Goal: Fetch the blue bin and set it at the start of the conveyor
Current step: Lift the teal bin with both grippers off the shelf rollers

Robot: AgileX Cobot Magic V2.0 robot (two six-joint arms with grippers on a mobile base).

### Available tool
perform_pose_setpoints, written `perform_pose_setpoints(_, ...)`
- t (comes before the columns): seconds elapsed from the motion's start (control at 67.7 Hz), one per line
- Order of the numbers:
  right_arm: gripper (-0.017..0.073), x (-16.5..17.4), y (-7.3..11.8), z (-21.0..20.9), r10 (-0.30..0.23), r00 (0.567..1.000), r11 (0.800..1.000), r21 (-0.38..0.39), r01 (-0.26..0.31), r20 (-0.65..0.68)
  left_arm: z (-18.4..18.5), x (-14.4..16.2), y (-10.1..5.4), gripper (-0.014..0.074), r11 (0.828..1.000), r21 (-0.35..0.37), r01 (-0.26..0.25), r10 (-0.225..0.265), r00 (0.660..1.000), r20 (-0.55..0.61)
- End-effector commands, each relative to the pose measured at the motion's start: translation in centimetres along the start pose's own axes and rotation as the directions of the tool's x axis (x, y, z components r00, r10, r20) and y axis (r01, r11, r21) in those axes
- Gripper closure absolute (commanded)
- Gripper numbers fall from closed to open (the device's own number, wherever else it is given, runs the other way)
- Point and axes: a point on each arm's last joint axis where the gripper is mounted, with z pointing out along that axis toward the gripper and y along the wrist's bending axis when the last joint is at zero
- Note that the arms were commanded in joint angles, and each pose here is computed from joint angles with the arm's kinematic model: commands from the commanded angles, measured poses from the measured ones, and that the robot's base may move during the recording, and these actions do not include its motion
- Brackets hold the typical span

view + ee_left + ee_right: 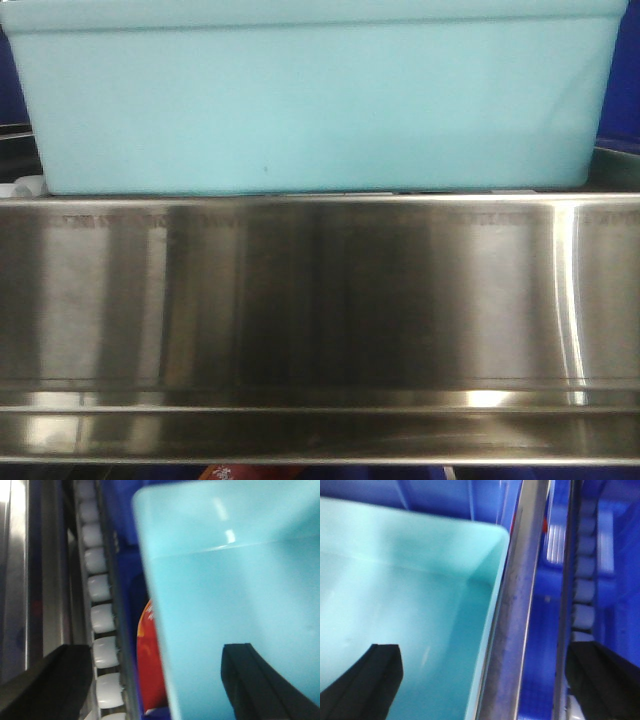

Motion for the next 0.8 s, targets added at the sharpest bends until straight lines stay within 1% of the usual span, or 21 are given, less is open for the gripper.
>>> perform_pose_setpoints(0.0,0.0000,-0.3,0.0,1.8,0.007,1.000,1.000,0.005,-0.006,-0.028,0.8,-0.3,0.2,0.0159,1.000,-0.012,0.012,-0.012,1.000,-0.007)
perform_pose_setpoints(0.059,0.0000,-0.3,0.0,3.6,0.012,0.997,1.000,0.012,-0.011,-0.071,1.9,-0.4,0.2,0.0159,1.000,-0.023,0.004,-0.004,1.000,-0.025)
perform_pose_setpoints(0.162,0.0000,-0.3,0.0,5.6,0.039,0.993,0.999,0.022,-0.036,-0.114,3.2,-0.3,0.0,0.0159,1.000,-0.027,0.001,-0.002,0.998,-0.057)
perform_pose_setpoints(0.325,0.0001,-0.1,0.0,7.8,0.040,0.986,0.999,0.031,-0.035,-0.163,4.6,-0.2,-0.1,0.0159,0.999,-0.033,-0.004,0.000,0.996,-0.094)
perform_pose_setpoints(0.369,0.0018,0.1,-0.1,8.3,0.040,0.982,0.999,0.035,-0.035,-0.184,4.9,-0.2,-0.1,0.0163,0.999,-0.035,-0.004,0.001,0.995,-0.102)
perform_pose_setpoints(0.428,0.0069,0.2,-0.1,8.7,0.041,0.978,0.999,0.038,-0.034,-0.202,5.0,-0.1,-0.2,0.0185,1.000,-0.031,-0.001,-0.003,0.994,-0.112)
perform_pose_setpoints(0.458,0.0128,0.4,-0.1,8.9,0.041,0.976,0.999,0.041,-0.033,-0.216,5.0,0.0,-0.2,0.0212,1.000,-0.029,0.001,-0.004,0.993,-0.117)
perform_pose_setpoints(0.472,0.0142,0.4,-0.1,8.9,0.041,0.975,0.999,0.041,-0.033,-0.218,5.0,0.0,-0.2,0.0231,1.000,-0.028,0.002,-0.005,0.993,-0.118)
perform_pose_setpoints(0.517,0.0242,0.5,-0.1,9.0,0.042,0.973,0.999,0.043,-0.033,-0.226,5.1,0.0,-0.2,0.0289,1.000,-0.027,0.003,-0.006,0.992,-0.122)
perform_pose_setpoints(0.531,0.0280,0.5,-0.1,9.0,0.042,0.973,0.999,0.043,-0.033,-0.226,5.1,0.0,-0.2,0.0332,1.000,-0.027,0.003,-0.006,0.992,-0.122)
perform_pose_setpoints(0.546,0.0319,0.5,-0.1,9.0,0.042,0.973,0.999,0.043,-0.033,-0.228,5.1,0.0,-0.2,0.0348,1.000,-0.027,0.003,-0.006,0.992,-0.122)
perform_pose_setpoints(0.591,0.0447,0.5,-0.1,9.0,0.042,0.972,0.999,0.043,-0.033,-0.230,5.1,0.0,-0.2,0.0452,1.000,-0.027,0.003,-0.007,0.992,-0.124)
perform_pose_setpoints(0.605,0.0470,0.5,-0.1,9.0,0.042,0.972,0.999,0.044,-0.033,-0.231,5.1,0.0,-0.2,0.0489,1.000,-0.027,0.003,-0.007,0.992,-0.124)
perform_pose_setpoints(0.62,0.0514,0.5,-0.1,9.0,0.042,0.972,0.999,0.044,-0.033,-0.231,5.1,0.0,-0.2,0.0528,1.000,-0.027,0.003,-0.007,0.992,-0.124)
perform_pose_setpoints(0.635,0.0580,0.5,-0.2,9.0,0.039,0.972,0.998,0.048,-0.029,-0.233,5.1,0.0,-0.2,0.0547,1.000,-0.027,0.003,-0.007,0.992,-0.124)
perform_pose_setpoints(0.65,0.0601,0.5,-0.2,9.0,0.039,0.972,0.998,0.048,-0.029,-0.233,5.1,0.0,-0.2,0.0608,1.000,-0.027,0.003,-0.007,0.992,-0.124)
perform_pose_setpoints(0.664,0.0645,0.5,-0.2,9.0,0.040,0.971,0.998,0.049,-0.029,-0.235,5.1,0.0,-0.2,0.0628,1.000,-0.027,0.003,-0.007,0.992,-0.124)
perform_pose_setpoints(0.694,0.0727,0.6,-0.2,8.9,0.040,0.971,0.998,0.049,-0.029,-0.236,5.1,0.0,-0.2,0.0711,1.000,-0.027,0.003,-0.007,0.992,-0.124)
perform_pose_setpoints(0.782,0.0711,0.6,-0.2,8.9,0.037,0.970,0.998,0.055,-0.024,-0.241,5.1,0.0,-0.2,0.0705,1.000,-0.027,0.003,-0.007,0.992,-0.124)
